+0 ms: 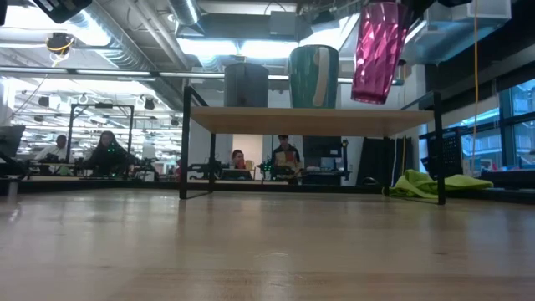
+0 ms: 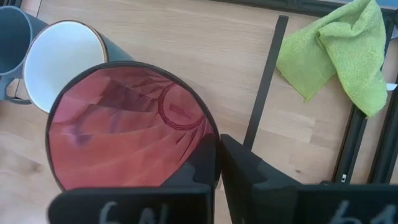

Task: Stack small to large cups/mugs on shelf
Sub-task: Put the purple cup on the shelf

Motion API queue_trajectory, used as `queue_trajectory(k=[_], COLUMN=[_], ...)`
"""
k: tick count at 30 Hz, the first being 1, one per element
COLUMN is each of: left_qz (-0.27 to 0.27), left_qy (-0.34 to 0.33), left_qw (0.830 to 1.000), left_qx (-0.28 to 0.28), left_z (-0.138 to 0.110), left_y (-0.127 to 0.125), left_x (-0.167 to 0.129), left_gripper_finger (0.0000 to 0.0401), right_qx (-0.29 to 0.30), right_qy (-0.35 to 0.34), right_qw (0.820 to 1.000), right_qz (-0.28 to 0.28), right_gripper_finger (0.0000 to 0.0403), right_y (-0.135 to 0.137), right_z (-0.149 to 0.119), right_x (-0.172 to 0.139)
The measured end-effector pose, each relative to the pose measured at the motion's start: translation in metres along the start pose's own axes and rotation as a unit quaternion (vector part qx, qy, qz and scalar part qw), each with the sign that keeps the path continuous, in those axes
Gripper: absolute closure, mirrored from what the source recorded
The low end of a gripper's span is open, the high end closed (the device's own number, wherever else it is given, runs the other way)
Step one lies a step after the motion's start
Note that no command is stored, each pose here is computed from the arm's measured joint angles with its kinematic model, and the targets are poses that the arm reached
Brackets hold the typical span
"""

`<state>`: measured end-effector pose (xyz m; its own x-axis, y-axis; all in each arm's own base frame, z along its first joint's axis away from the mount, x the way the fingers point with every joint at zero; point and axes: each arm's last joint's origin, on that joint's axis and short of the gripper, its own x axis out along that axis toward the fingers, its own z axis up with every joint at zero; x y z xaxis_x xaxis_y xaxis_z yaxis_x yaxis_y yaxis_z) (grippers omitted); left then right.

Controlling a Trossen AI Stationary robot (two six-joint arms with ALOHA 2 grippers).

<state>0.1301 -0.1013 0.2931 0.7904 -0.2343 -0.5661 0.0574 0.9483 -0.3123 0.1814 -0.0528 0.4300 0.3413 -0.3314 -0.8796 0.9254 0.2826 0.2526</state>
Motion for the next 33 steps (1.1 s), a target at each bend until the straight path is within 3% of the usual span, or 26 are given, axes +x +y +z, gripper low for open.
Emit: queue_trajectory(k=[33], left_qz=[0.0], left_qy=[0.0], left_qw=[1.0], left_qx=[0.005], left_z=[0.0], left_y=[0.0], left_x=[0.0], left_gripper_finger=[0.0337], right_qx=[0.0], right_qy=[0.005], right_qw=[1.0], right_qz=[-0.009], right_gripper_finger=[0.0381], right_y=[0.0], right_z=[-0.0015], right_x=[0.0054])
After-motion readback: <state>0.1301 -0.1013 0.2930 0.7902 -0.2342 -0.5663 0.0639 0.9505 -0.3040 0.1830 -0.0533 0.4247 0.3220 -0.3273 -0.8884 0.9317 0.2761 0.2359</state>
